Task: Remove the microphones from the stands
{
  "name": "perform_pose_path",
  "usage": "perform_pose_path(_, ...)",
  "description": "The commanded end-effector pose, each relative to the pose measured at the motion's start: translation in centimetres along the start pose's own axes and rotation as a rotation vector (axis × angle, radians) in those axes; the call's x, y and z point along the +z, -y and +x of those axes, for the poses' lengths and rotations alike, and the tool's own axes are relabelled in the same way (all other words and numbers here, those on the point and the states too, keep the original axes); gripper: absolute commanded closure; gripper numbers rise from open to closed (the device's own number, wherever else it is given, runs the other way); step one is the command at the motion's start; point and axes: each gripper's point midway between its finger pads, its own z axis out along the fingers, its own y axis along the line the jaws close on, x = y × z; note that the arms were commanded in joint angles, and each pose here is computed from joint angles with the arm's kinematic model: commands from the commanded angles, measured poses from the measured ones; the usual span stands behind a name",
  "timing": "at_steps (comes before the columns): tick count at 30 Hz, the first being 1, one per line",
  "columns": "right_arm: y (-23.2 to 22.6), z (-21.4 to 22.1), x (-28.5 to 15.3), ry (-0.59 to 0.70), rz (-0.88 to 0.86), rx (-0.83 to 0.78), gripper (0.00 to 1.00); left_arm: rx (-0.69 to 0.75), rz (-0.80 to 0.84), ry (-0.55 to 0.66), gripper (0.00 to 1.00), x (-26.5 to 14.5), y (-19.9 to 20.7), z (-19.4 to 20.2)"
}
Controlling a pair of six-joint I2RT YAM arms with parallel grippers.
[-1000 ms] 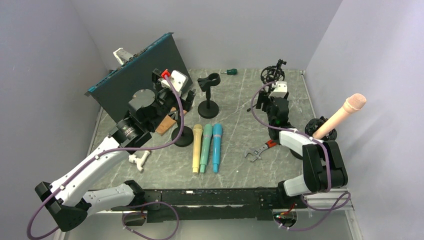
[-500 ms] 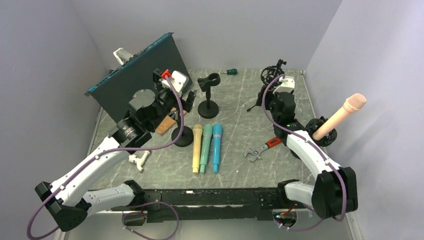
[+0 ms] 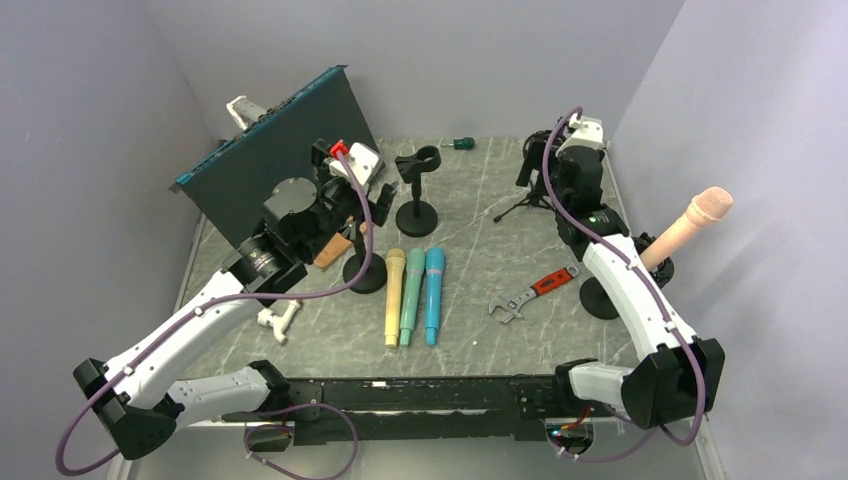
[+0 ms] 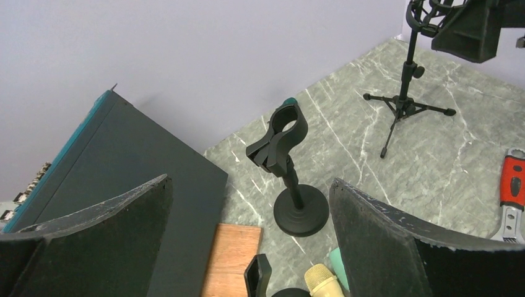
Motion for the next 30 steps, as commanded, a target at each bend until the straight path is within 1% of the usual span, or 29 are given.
perform_pose_path(1,0.3,-1.6,0.3,-0.007,0.032,-0.034,0.05,-0.010,-0.001,0.017,0.01,0.4,0.2,-0.7)
perform_pose_path(8,0.5,-3.0,2.4,-0.029,0.100,-0.061,0.07,-0.008,0.001,0.014,0.01,0.5,0.3,-0.6)
perform_pose_path(9,0.2,-3.1,2.6,-0.028,0.087,-0.067,0.06,-0.007,0.003,0.015,0.01,0.4,0.3,-0.7)
perform_pose_path(10,-0.1,-3.2,2.8,-0.028,0.067,-0.075,0.01,-0.007,0.003,0.017,0.01,0.4,0.3,-0.7)
perform_pose_path(12,-0.7,-3.4,3.1,-0.030,0.037,-0.095,0.00,-0.008,0.003,0.021,0.01,0.3,0.3,-0.9)
perform_pose_path(16,-1.1,-3.7,3.8,-0.040,0.025,-0.132,0.00,-0.012,0.007,0.025,0.01,0.2,0.3,-1.0)
perform_pose_path(22,-2.8,-4.3,4.0,-0.020,-0.059,-0.159,0.00,-0.009,0.007,0.024,0.01,0.2,0.3,-1.0)
perform_pose_path(25,-2.8,-4.3,4.6,-0.024,-0.052,-0.172,0.00,-0.010,0.009,0.024,0.01,0.3,0.4,-1.0)
perform_pose_path(30,-4.7,-4.8,4.6,-0.004,-0.162,-0.194,0.00,-0.009,0.009,0.022,0.01,0.3,0.4,-1.0)
